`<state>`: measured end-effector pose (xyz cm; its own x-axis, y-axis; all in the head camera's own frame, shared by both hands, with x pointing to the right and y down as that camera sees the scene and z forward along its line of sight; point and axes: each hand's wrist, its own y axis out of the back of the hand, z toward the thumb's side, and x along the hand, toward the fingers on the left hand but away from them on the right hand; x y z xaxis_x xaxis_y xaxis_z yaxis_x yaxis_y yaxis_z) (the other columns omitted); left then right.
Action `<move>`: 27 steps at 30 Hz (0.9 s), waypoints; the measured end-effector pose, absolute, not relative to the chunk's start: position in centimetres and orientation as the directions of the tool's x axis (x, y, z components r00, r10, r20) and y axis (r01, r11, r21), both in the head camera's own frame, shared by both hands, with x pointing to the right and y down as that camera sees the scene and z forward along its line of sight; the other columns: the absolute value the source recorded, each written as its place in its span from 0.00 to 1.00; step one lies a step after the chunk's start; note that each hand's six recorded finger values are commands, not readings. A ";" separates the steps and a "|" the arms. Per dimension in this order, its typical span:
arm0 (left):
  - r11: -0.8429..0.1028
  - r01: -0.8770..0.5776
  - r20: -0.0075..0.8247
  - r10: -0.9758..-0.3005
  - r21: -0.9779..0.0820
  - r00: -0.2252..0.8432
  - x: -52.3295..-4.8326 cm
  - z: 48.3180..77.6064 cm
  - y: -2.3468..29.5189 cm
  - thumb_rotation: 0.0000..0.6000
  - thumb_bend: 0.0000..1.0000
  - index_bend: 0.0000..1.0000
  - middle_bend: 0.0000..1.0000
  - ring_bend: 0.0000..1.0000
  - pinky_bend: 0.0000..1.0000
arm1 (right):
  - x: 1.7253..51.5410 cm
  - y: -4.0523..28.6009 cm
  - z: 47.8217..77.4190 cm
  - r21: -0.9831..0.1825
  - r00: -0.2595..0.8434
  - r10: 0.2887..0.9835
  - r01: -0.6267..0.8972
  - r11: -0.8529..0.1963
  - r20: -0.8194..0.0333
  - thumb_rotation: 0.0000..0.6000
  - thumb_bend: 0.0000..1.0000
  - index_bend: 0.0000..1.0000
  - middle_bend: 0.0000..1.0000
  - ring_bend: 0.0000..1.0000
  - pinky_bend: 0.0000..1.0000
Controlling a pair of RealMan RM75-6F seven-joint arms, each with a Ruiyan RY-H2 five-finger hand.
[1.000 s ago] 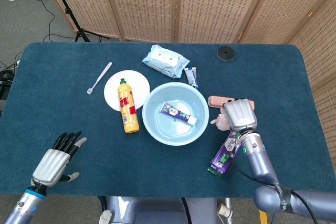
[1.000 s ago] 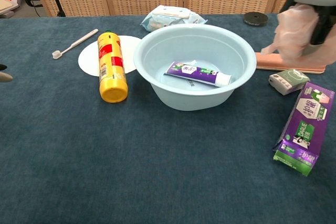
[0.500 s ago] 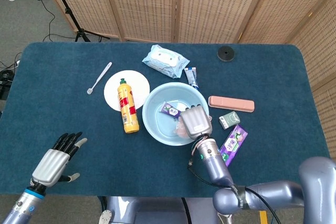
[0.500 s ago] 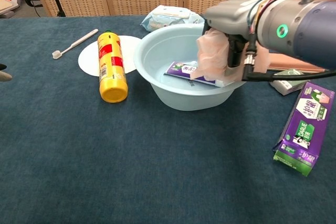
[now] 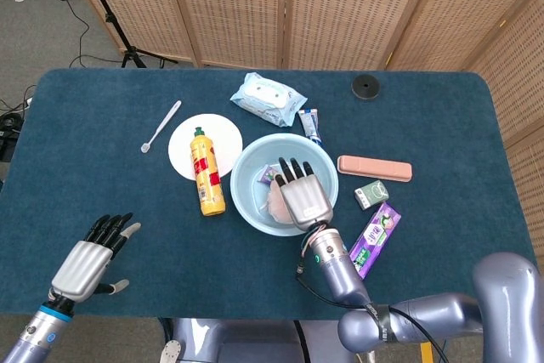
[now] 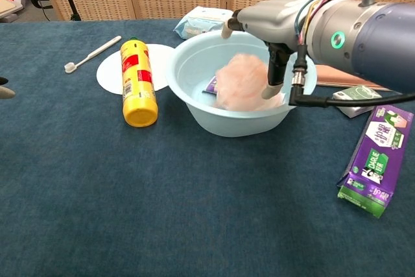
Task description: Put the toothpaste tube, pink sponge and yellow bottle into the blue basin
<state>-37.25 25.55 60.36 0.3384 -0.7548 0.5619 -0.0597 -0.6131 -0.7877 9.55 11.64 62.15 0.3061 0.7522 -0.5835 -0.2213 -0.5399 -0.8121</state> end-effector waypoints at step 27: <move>-0.592 -0.042 0.545 -0.766 -0.805 0.340 -36.7 60.8 25.8 0.93 0.05 0.08 0.00 0.00 0.00 | 29.8 17.1 55.6 -0.876 0.150 0.869 0.034 -0.481 -0.471 1.00 0.13 0.08 0.00 0.00 0.06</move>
